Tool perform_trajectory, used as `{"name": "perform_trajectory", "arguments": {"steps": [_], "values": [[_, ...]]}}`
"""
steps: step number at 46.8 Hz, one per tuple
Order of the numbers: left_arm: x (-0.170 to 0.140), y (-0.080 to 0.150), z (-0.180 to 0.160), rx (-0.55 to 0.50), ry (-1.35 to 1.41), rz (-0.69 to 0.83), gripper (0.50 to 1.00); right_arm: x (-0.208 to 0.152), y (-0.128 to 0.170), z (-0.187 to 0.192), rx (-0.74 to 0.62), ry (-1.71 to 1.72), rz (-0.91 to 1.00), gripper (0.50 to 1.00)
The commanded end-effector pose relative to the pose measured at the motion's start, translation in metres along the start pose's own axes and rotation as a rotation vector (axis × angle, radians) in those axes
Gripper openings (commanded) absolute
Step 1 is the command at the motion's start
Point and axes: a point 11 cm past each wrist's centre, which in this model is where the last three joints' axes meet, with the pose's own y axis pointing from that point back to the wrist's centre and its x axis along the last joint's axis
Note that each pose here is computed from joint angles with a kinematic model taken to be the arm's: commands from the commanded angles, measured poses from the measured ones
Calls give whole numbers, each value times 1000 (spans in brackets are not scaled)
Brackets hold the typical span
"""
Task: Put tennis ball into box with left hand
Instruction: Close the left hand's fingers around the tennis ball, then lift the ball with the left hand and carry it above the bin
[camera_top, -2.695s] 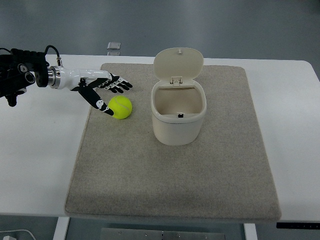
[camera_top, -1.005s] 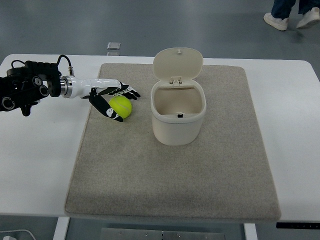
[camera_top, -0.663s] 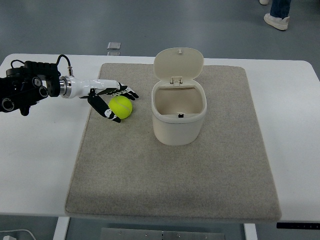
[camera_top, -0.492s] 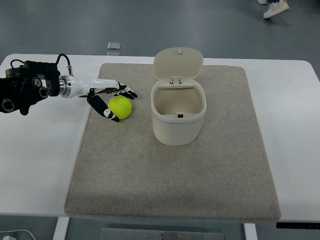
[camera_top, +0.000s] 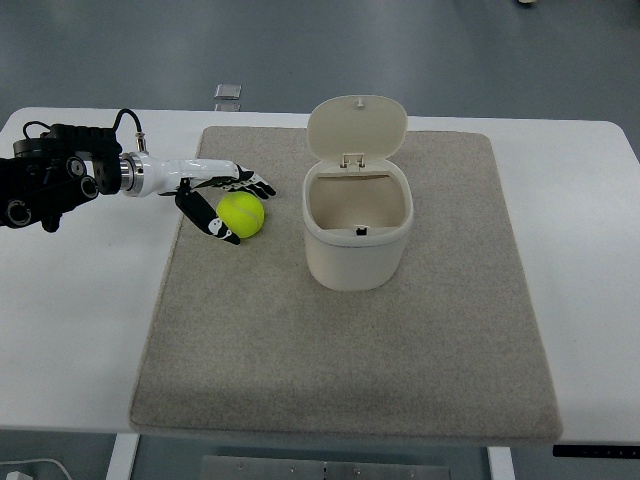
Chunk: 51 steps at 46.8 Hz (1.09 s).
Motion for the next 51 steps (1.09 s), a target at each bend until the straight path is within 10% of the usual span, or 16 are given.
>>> {"name": "perform_trajectory", "arguments": {"steps": [1, 17, 51], "values": [[-2, 0, -2, 7, -4, -6, 797, 0, 0, 0, 0, 0, 0, 938], [-2, 1, -3, 14, -8, -12, 500, 0, 0, 0, 0, 0, 0, 938], [74, 16, 32, -151, 386, 295, 500, 0, 0, 0, 0, 0, 0, 938]]}}
